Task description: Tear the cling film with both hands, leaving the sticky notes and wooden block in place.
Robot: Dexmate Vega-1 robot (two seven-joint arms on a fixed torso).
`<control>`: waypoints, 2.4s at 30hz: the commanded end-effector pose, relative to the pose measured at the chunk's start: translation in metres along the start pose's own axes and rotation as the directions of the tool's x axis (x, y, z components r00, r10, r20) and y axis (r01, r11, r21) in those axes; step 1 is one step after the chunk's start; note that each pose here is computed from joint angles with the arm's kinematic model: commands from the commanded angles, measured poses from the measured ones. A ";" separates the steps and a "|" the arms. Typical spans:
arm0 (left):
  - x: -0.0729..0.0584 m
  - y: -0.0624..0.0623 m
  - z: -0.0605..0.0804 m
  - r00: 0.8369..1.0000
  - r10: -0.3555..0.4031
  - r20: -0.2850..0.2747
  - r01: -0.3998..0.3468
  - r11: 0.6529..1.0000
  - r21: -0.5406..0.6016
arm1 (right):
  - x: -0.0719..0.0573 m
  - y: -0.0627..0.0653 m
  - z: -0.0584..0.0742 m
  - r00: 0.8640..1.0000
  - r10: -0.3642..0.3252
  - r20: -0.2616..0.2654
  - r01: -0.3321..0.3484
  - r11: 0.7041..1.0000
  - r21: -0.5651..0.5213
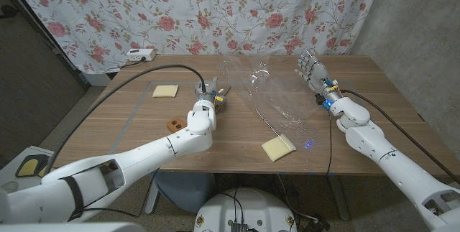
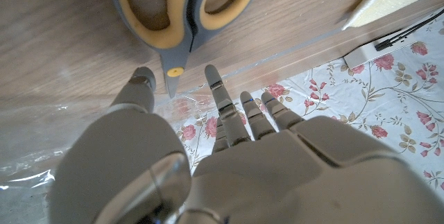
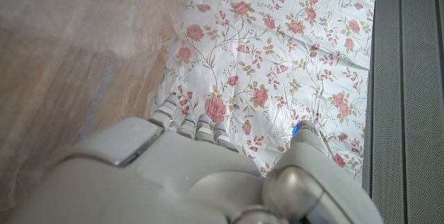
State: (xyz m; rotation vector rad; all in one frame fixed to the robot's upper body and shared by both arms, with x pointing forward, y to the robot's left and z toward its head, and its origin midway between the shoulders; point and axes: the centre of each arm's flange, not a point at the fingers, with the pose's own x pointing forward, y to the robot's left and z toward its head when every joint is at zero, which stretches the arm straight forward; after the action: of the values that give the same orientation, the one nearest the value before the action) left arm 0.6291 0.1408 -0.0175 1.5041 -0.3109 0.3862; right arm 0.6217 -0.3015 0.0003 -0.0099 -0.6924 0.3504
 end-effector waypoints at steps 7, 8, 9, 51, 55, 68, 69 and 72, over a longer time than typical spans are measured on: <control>-0.002 -0.009 0.002 1.000 -0.010 -0.007 0.010 1.000 0.001 | -0.001 0.000 -0.002 1.000 0.000 0.000 0.000 1.000 0.016; -0.002 -0.009 0.002 1.000 -0.012 -0.007 0.012 1.000 0.002 | -0.001 0.000 -0.002 1.000 0.002 0.000 -0.002 1.000 0.016; -0.002 -0.010 0.002 1.000 -0.012 -0.008 0.012 1.000 0.003 | -0.001 0.000 -0.002 1.000 0.007 0.003 -0.007 1.000 0.013; -0.006 -0.021 0.015 0.999 -0.036 0.015 0.036 0.998 0.043 | -0.006 -0.003 -0.003 1.000 -0.010 0.015 0.010 0.999 0.044; -0.007 -0.021 0.014 1.000 -0.020 0.015 0.020 0.999 0.039 | -0.006 -0.003 -0.002 1.000 -0.010 0.016 0.009 0.999 0.046; -0.014 -0.017 0.003 0.998 0.066 0.018 -0.066 0.998 0.001 | -0.007 -0.003 -0.002 1.000 -0.015 0.014 0.014 0.998 0.056; -0.015 -0.017 0.002 0.997 0.072 0.018 -0.072 0.997 -0.002 | -0.007 -0.003 -0.002 1.000 -0.015 0.013 0.014 0.998 0.056; -0.016 -0.014 -0.002 0.996 0.084 0.012 -0.084 0.996 -0.011 | -0.007 -0.003 -0.002 1.000 -0.016 0.013 0.015 0.998 0.057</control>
State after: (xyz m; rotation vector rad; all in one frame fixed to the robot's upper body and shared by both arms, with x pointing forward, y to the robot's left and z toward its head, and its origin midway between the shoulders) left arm 0.6284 0.1316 -0.0399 1.5215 -0.3388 0.3963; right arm 0.6191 -0.3059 -0.0049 0.0463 -0.6991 0.3572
